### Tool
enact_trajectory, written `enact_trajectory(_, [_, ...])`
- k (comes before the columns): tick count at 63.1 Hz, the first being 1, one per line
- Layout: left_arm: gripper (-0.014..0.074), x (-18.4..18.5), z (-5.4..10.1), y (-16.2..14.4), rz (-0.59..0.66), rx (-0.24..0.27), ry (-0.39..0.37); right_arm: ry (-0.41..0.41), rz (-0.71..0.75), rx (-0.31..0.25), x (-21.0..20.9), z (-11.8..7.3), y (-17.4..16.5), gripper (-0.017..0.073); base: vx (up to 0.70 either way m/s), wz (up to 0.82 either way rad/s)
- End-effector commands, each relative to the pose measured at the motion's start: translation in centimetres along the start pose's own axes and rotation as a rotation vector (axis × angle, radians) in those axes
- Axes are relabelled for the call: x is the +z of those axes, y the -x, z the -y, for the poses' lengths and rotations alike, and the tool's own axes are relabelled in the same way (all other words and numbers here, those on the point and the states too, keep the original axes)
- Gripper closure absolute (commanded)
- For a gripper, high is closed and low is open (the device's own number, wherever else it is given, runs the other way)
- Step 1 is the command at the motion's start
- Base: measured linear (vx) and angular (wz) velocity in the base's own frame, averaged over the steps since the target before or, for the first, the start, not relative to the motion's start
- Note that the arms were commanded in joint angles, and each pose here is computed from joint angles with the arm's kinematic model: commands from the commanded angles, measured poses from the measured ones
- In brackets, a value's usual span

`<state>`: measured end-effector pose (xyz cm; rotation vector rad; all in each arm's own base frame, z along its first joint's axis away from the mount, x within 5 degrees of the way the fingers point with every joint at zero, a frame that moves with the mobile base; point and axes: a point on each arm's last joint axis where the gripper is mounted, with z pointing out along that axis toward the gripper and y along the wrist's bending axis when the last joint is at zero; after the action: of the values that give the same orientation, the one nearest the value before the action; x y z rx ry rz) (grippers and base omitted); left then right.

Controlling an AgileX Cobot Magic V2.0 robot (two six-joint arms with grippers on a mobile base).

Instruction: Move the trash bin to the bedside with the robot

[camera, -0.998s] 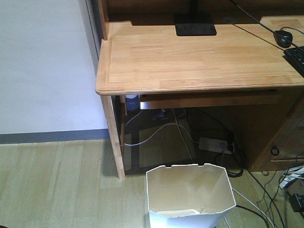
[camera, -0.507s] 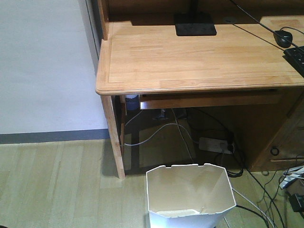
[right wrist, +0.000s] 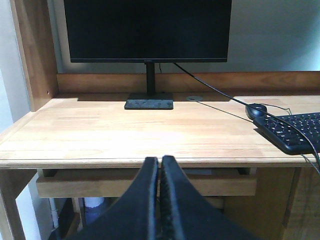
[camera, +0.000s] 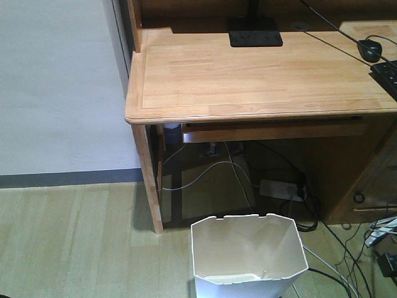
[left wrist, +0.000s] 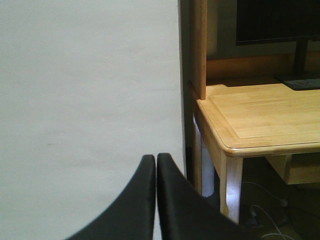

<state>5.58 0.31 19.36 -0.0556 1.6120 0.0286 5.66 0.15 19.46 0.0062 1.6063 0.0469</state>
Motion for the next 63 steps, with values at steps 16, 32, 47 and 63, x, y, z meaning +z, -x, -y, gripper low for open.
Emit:
enact_trajectory(16, [0.06, -0.2, 0.1, 1.4, 0.098, -0.009, -0.006, 0.008, 0.227, -0.028, -0.2, -0.1, 1.6, 0.0568, 0.0, 0.0])
enact_trajectory(32, [0.06, -0.2, 0.1, 1.4, 0.098, -0.009, -0.006, 0.015, 0.375, -0.025, -0.9, -0.2, 5.1, 0.0568, 0.0, 0.0])
enact_trajectory(47, [0.06, -0.2, 0.1, 1.4, 0.098, -0.009, -0.006, 0.005, 0.204, -0.048, 1.0, -0.4, 9.7, 0.0568, 0.0, 0.0])
enact_trajectory(63, [0.06, -0.2, 0.1, 1.4, 0.098, -0.009, -0.006, -0.006, -0.127, -0.072, 4.2, -0.3, 11.2, 0.0568, 0.0, 0.0])
